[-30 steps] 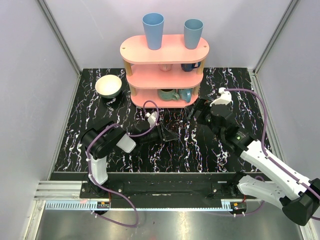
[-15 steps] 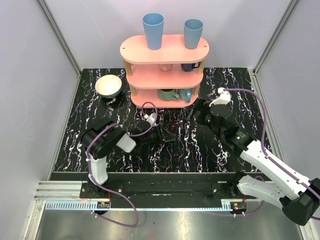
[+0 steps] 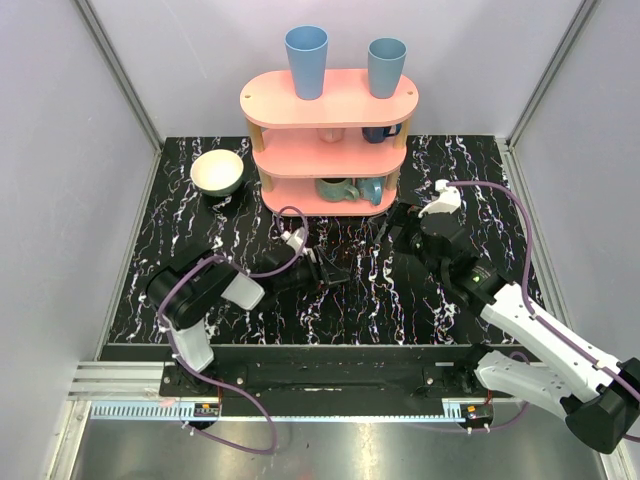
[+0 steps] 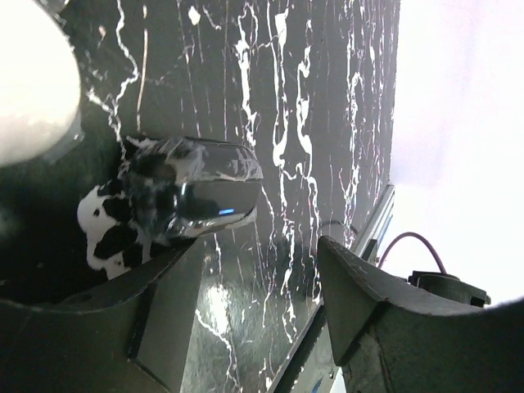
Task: Insert the wireless bluetooth earbuds into the charging case
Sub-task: Place the charging case with the earbuds at the center of the board, then reset both arms
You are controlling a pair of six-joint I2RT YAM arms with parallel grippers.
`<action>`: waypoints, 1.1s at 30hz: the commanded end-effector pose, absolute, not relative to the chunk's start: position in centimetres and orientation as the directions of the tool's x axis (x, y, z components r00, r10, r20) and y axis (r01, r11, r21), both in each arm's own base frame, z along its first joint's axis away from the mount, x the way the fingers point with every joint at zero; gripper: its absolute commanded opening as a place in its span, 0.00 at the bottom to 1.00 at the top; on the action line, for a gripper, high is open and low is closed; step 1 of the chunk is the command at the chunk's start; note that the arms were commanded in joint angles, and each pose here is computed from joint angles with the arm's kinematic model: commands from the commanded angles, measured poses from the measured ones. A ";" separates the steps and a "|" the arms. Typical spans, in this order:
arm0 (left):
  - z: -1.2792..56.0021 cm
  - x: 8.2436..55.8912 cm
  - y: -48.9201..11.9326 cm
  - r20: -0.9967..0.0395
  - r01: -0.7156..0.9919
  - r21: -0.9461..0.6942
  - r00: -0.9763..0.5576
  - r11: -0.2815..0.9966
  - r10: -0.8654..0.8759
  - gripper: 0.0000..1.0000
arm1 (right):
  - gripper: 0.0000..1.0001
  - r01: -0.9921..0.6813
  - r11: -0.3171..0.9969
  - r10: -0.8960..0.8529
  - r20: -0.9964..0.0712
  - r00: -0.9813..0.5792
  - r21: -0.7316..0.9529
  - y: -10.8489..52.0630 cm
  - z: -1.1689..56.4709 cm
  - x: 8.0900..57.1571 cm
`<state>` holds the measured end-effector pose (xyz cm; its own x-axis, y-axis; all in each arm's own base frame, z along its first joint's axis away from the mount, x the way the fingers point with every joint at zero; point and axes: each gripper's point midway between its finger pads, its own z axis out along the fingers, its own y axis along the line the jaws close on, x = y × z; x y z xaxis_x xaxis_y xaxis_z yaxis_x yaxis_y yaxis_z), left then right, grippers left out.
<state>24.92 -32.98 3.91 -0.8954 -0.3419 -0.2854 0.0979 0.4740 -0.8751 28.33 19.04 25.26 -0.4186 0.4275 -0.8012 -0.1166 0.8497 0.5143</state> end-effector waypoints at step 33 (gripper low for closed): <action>27.9 30.0 -15.9 -0.913 0.160 -0.382 -0.217 0.910 -0.345 0.99 | 1.00 0.117 0.912 0.395 -0.764 -0.510 0.394 8.1 19.3 34.2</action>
